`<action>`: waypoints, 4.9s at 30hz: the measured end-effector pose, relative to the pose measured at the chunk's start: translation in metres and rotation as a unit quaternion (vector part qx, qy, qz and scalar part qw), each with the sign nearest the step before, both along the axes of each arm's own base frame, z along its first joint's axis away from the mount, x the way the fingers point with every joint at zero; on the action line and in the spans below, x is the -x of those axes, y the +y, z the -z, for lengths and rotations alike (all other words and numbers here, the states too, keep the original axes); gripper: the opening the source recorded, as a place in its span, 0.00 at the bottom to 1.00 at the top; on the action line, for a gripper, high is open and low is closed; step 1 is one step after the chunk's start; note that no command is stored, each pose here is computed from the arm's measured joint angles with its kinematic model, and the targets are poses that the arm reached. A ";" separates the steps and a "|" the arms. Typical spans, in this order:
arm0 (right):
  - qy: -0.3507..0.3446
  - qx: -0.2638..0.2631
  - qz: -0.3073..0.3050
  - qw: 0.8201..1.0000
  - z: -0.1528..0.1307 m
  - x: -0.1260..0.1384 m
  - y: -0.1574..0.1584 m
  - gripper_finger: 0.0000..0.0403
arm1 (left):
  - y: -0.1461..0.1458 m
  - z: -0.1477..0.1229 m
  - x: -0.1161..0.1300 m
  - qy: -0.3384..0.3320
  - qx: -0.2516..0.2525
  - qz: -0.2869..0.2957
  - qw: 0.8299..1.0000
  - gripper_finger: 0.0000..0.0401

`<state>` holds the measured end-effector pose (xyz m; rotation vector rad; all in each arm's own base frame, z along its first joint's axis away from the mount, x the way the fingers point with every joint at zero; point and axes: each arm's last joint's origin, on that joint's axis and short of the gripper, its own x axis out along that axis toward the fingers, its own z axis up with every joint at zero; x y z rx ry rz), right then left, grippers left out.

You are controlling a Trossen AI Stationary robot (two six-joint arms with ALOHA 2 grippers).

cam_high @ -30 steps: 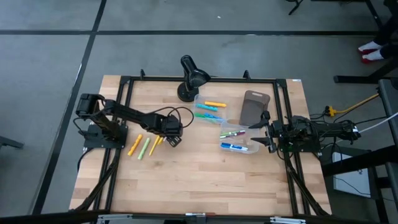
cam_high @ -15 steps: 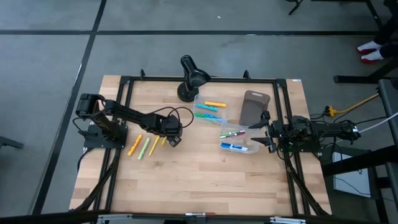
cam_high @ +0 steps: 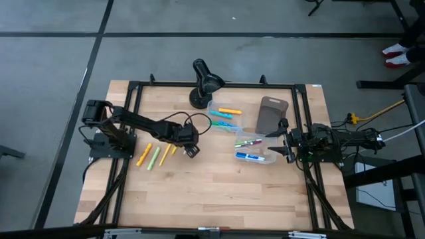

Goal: Pick & Place Markers
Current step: Put the pink marker pen into the bottom transparent bin

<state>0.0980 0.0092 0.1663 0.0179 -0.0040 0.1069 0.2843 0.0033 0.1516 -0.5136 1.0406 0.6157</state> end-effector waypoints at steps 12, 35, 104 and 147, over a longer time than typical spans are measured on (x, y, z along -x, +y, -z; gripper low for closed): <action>0.000 0.000 0.000 1.000 0.000 0.000 0.000 0.61 | -0.001 0.030 -0.010 0.019 -0.029 -0.020 0.999 0.45; 0.000 0.000 0.000 1.000 0.000 0.000 0.000 0.61 | -0.010 0.032 -0.007 0.056 -0.076 0.077 0.993 0.07; 0.000 0.000 0.000 1.000 0.000 0.000 0.000 0.61 | -0.029 -0.074 -0.165 -0.403 -0.255 0.321 0.818 0.07; 0.000 0.000 0.000 1.000 0.000 0.000 0.000 0.61 | -0.023 -0.048 -0.198 -0.338 -0.238 0.303 0.859 0.10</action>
